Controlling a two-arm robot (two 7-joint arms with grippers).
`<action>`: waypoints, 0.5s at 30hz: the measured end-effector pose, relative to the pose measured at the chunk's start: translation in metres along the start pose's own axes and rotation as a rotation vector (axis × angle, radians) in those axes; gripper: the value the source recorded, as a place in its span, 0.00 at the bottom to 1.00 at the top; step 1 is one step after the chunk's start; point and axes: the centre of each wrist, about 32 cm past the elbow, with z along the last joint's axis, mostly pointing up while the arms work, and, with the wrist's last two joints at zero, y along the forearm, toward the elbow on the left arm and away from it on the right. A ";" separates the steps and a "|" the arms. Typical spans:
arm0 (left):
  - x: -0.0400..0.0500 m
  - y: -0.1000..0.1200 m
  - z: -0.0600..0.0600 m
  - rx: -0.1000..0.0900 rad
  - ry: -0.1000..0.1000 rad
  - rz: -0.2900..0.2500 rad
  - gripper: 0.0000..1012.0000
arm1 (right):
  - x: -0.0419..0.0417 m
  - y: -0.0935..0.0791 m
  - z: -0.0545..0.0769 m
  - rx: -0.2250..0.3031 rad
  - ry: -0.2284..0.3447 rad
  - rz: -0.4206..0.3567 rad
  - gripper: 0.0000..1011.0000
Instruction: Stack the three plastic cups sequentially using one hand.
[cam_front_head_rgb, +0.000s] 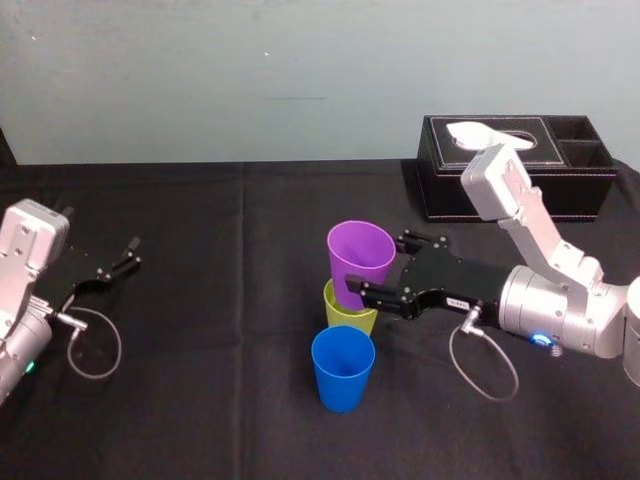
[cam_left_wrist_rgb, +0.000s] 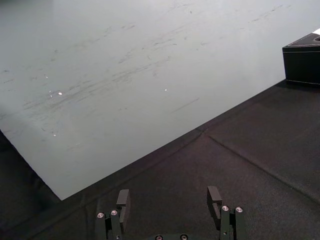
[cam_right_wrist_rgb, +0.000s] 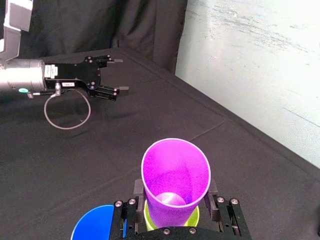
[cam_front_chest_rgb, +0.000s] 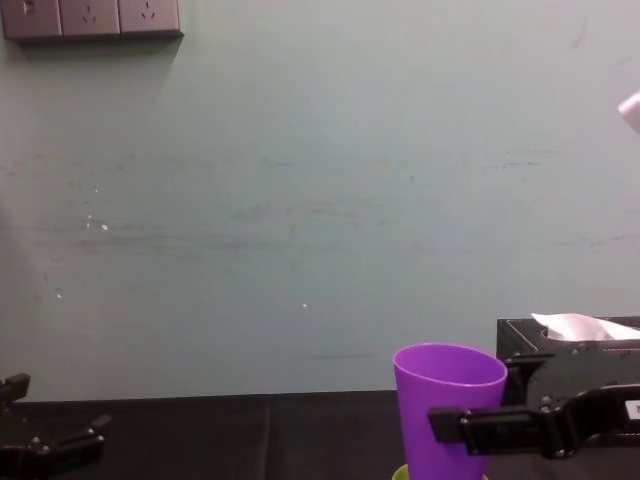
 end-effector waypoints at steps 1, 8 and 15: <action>0.0000 0.000 0.000 0.000 0.000 0.000 1.00 | 0.0000 0.001 -0.001 -0.002 -0.001 0.000 0.71; 0.0000 0.000 0.000 0.000 0.000 0.000 1.00 | 0.0004 0.003 -0.004 -0.012 0.000 0.000 0.71; 0.0000 0.000 0.000 0.000 0.000 0.000 1.00 | 0.0012 0.005 -0.007 -0.019 0.004 -0.003 0.71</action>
